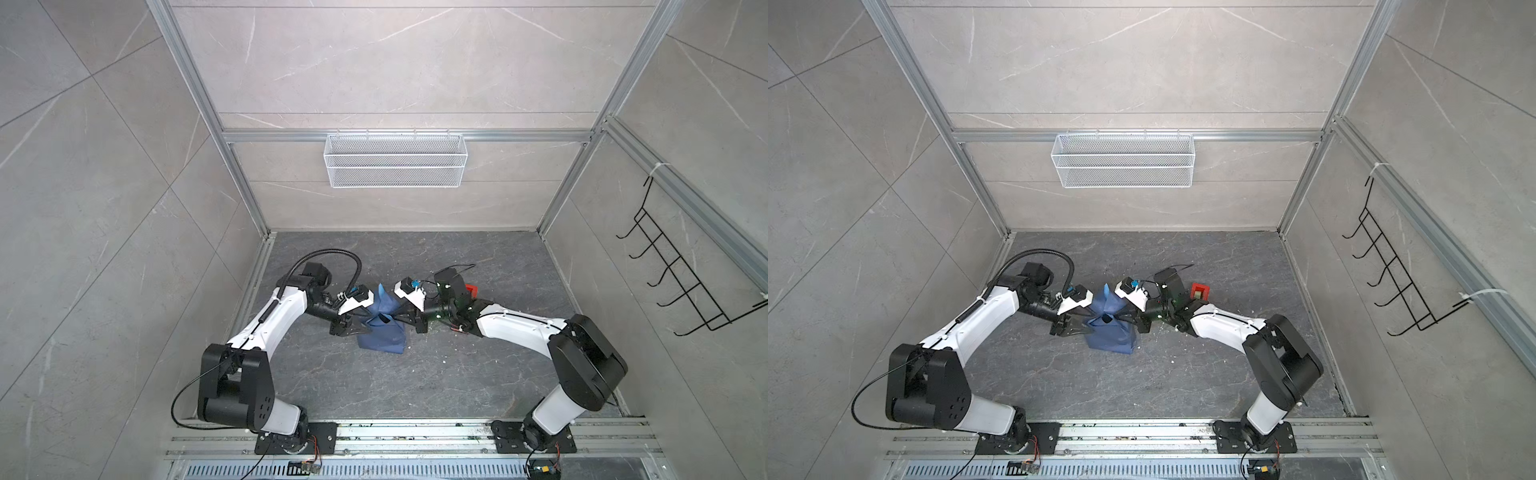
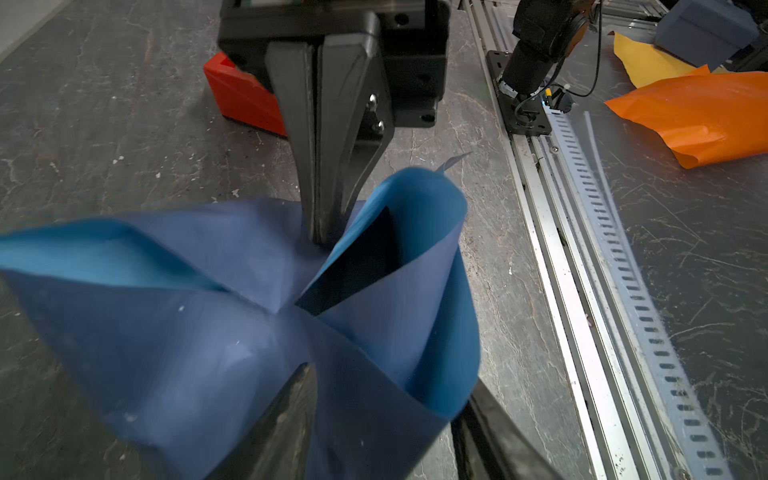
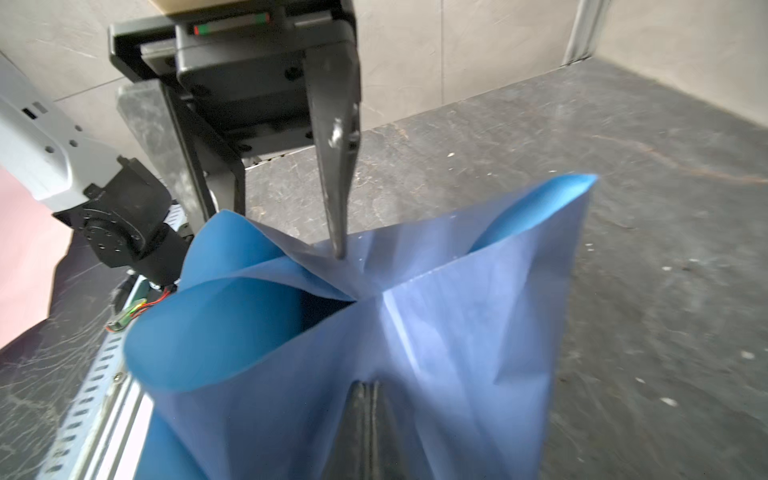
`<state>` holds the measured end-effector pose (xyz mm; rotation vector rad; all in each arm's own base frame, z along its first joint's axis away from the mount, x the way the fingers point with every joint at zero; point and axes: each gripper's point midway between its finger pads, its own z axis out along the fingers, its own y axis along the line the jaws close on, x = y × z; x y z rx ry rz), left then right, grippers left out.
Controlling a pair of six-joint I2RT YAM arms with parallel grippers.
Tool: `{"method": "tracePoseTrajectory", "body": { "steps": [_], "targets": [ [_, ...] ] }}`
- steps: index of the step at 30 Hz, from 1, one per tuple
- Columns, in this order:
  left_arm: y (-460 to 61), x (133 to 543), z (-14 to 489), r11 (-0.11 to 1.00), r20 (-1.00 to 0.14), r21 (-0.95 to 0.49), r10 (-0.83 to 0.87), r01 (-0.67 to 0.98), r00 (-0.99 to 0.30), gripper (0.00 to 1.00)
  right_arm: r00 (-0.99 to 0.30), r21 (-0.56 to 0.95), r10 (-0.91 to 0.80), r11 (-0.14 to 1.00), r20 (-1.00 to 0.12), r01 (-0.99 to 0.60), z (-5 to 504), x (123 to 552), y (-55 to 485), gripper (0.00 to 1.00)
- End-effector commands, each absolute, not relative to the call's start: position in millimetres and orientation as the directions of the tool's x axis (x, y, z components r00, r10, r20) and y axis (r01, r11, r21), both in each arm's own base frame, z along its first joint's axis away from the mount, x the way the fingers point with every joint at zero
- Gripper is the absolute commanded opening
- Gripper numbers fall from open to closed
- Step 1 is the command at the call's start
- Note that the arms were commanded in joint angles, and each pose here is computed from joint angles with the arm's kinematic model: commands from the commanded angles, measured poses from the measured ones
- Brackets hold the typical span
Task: Wrap a gift box in wrapping paper
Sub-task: Fold the seventh fold of the wrapping paper on the gift box.
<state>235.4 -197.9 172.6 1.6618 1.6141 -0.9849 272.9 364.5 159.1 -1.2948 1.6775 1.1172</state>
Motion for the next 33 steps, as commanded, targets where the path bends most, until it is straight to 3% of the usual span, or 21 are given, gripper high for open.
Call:
{"method": "tracePoseTrajectory", "body": {
  "steps": [1, 16, 25, 30, 33],
  "targets": [
    [-209.0, 237.8, 185.4, -0.137, -0.887, 0.01, 0.455, 0.991, 0.072, 0.56, -0.242, 0.236, -0.322, 0.058, -0.915, -0.97, 159.6, 272.1, 375.2, 0.0],
    [-228.9, 224.4, 210.2, -0.286, -0.942, 0.138, 0.256, 0.948, 0.215, 0.6, -0.287, 0.295, -0.391, 0.04, -0.875, -0.955, 127.0, 267.4, 375.5, 0.0],
    [-243.9, 228.8, 198.0, -0.331, -0.938, 0.15, 0.251, 0.932, 0.24, 0.6, -0.29, 0.3, -0.408, 0.042, -0.866, -0.953, 118.6, 263.9, 372.2, 0.0],
    [-249.1, 226.3, 194.4, -0.34, -0.946, 0.119, 0.248, 0.933, 0.211, 0.47, -0.282, 0.294, -0.402, 0.035, -0.871, -0.955, 120.5, 262.6, 371.8, 0.0],
    [-249.2, 225.7, 191.8, -0.333, -0.948, 0.098, 0.256, 0.938, 0.19, 0.24, -0.283, 0.29, -0.418, 0.047, -0.863, -0.956, 116.6, 263.0, 370.0, 0.0]
  ]
}}
